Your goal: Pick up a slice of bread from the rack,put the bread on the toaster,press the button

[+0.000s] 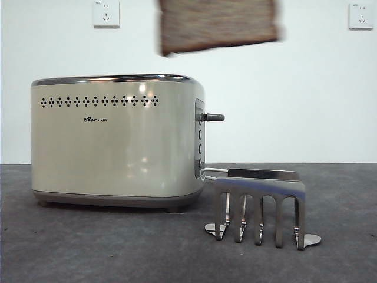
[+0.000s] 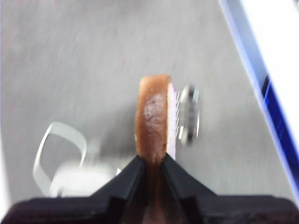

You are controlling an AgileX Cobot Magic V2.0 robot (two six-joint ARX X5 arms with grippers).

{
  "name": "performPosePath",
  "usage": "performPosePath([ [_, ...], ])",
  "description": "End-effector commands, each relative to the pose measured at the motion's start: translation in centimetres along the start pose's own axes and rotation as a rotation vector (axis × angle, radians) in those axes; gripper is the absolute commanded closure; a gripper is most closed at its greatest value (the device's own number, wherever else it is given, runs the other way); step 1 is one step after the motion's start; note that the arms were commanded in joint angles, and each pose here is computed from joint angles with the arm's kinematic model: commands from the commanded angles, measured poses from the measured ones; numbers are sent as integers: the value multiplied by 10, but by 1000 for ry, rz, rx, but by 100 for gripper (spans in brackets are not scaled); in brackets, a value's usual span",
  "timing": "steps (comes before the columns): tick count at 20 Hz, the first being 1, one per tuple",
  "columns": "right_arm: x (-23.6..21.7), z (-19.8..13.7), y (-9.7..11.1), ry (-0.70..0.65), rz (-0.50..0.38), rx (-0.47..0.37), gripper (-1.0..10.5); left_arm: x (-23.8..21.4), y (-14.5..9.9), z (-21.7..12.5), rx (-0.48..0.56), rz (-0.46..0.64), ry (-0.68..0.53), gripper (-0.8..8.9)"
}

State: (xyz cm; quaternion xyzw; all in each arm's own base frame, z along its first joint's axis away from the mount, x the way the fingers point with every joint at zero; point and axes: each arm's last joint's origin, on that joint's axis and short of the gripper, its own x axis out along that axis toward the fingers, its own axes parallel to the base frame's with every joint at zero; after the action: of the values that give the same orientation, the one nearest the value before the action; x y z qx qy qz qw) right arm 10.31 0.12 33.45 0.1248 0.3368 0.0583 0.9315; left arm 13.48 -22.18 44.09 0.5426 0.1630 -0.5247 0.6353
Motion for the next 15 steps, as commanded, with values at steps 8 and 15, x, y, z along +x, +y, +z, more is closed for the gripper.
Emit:
performPosePath([
  [8, 0, 2, 1, -11, 3, -15, 949, -35, 20, -53, -51, 170, 150, 822],
  [15, 0, 2, 1, -11, 3, -15, 949, -37, 43, -82, -78, 212, 119, 822],
])
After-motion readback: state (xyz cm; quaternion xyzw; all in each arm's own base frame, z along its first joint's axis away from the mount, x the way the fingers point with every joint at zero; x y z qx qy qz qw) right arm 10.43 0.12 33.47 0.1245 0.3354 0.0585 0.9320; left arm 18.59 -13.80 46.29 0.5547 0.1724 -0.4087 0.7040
